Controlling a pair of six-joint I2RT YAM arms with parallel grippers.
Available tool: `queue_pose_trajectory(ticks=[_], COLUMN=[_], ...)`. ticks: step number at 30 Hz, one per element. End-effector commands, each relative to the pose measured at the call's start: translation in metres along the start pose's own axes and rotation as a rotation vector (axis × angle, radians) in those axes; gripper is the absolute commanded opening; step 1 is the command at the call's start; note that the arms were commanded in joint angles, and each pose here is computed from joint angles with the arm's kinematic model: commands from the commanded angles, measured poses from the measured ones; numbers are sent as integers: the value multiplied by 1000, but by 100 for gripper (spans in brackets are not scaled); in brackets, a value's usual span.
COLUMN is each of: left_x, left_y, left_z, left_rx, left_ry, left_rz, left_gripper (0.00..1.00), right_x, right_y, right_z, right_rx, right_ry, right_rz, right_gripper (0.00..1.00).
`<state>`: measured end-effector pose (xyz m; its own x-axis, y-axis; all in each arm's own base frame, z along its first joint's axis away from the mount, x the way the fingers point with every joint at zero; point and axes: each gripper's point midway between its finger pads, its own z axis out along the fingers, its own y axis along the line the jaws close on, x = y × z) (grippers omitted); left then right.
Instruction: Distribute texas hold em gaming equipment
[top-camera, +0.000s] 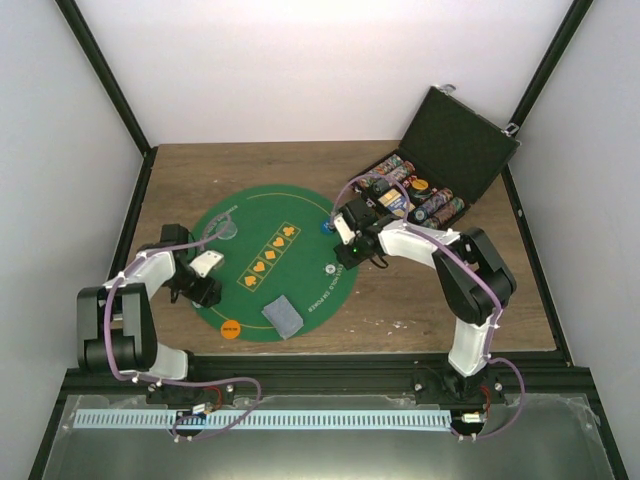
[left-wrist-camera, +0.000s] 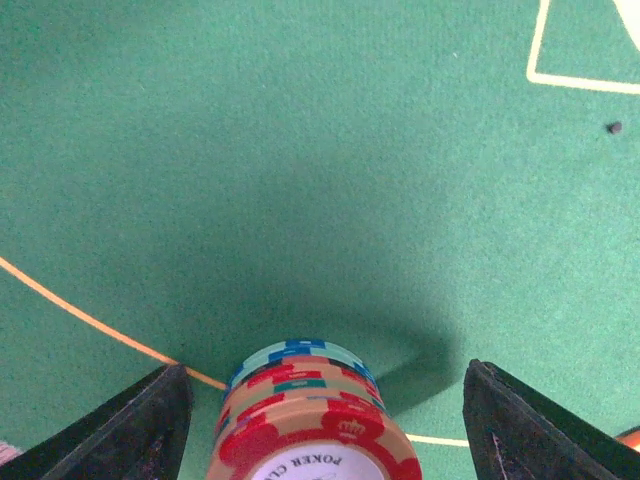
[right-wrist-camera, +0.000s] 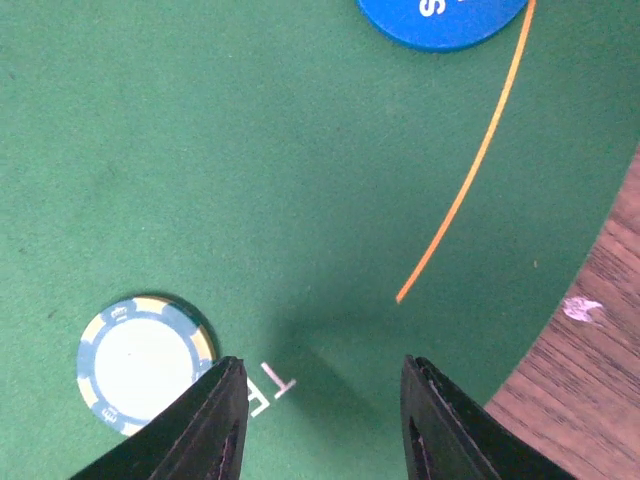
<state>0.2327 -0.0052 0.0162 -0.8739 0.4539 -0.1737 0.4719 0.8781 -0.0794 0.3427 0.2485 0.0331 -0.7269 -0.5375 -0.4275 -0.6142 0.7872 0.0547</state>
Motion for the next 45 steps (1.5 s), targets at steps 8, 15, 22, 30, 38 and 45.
queue_pose_trajectory(ticks=[8, 15, 22, 30, 38, 45], left_x=[-29, -39, -23, 35, 22, 22], left_y=[15, 14, 4, -12, 5, 28], left_z=[-5, -28, -74, -67, -35, -22], left_rx=[-21, -6, -46, 8, -76, -196], left_ry=[-64, -78, -77, 67, -50, -68], left_rz=[-34, -79, -58, -109, -141, -127], left_gripper=[78, 78, 88, 88, 80, 80], right_x=[-65, -81, -79, -71, -68, -70], right_y=[-2, -14, -17, -11, -13, -12], right_z=[-60, -98, -98, -96, -94, -90], right_rx=[6, 1, 3, -28, -19, -24], right_ry=[-161, -257, -251, -262, -257, -250], right_rz=[-42, -19, -30, -49, -54, -59], right_gripper=[44, 48, 49, 50, 50, 50])
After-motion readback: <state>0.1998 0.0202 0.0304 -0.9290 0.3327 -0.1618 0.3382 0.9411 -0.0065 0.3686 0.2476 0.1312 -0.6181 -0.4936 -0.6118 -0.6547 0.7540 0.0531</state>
